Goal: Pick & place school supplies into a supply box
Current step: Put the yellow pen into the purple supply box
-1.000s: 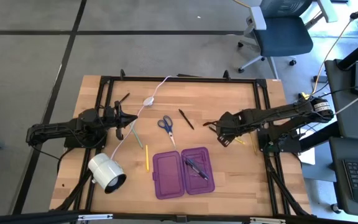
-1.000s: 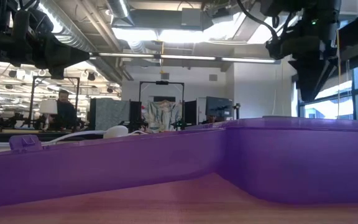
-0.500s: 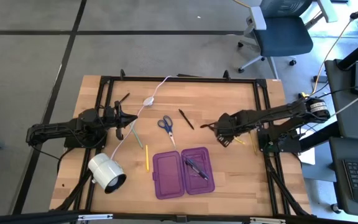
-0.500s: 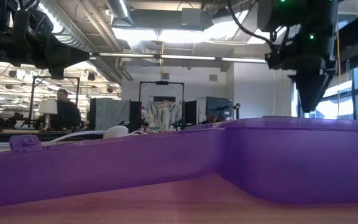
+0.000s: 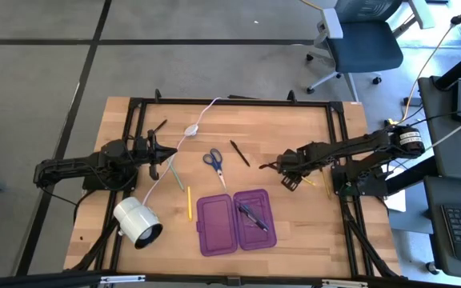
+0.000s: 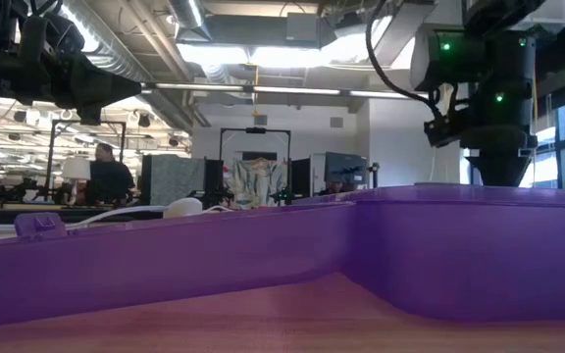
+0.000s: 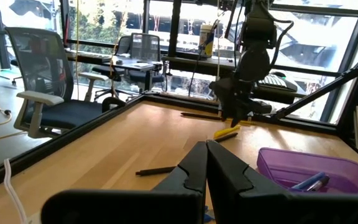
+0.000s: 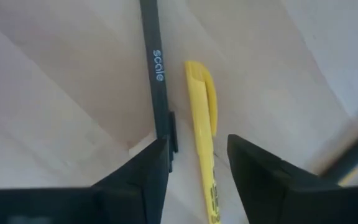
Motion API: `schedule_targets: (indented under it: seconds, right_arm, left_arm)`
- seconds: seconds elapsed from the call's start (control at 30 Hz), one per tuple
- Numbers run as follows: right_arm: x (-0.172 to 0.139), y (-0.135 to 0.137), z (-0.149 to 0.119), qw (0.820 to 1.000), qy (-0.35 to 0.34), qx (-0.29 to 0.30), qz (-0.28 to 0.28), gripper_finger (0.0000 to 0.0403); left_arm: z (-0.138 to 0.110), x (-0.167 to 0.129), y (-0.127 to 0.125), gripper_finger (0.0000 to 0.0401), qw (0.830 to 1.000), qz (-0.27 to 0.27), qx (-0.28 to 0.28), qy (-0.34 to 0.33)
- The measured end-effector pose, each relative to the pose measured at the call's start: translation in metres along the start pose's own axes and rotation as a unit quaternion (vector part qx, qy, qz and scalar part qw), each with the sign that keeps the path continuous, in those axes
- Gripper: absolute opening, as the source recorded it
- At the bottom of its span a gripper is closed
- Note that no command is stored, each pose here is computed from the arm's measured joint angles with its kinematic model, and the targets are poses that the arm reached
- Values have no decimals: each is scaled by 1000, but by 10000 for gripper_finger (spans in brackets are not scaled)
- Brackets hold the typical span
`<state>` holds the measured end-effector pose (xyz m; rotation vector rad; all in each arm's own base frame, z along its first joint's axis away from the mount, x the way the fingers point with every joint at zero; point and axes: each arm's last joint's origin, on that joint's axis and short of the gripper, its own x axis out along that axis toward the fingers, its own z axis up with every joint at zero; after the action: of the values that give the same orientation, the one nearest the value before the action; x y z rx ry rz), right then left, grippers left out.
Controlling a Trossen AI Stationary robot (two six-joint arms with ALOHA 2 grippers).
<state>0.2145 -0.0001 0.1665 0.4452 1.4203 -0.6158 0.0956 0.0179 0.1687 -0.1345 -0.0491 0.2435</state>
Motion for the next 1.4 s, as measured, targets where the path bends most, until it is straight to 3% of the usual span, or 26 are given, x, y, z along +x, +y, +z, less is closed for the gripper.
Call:
schedule_targets:
  seconds: [1.13, 1.4]
  right_arm:
    - [2, -9, 11, 1000, 5, -1, 29, 168]
    - [20, -4, 13, 999, 43, -12, 16, 168]
  left_arm:
    - [0, 0, 0, 4, 1000, 0, 0, 0]
    - [0, 0, 0, 4, 1000, 0, 0, 0]
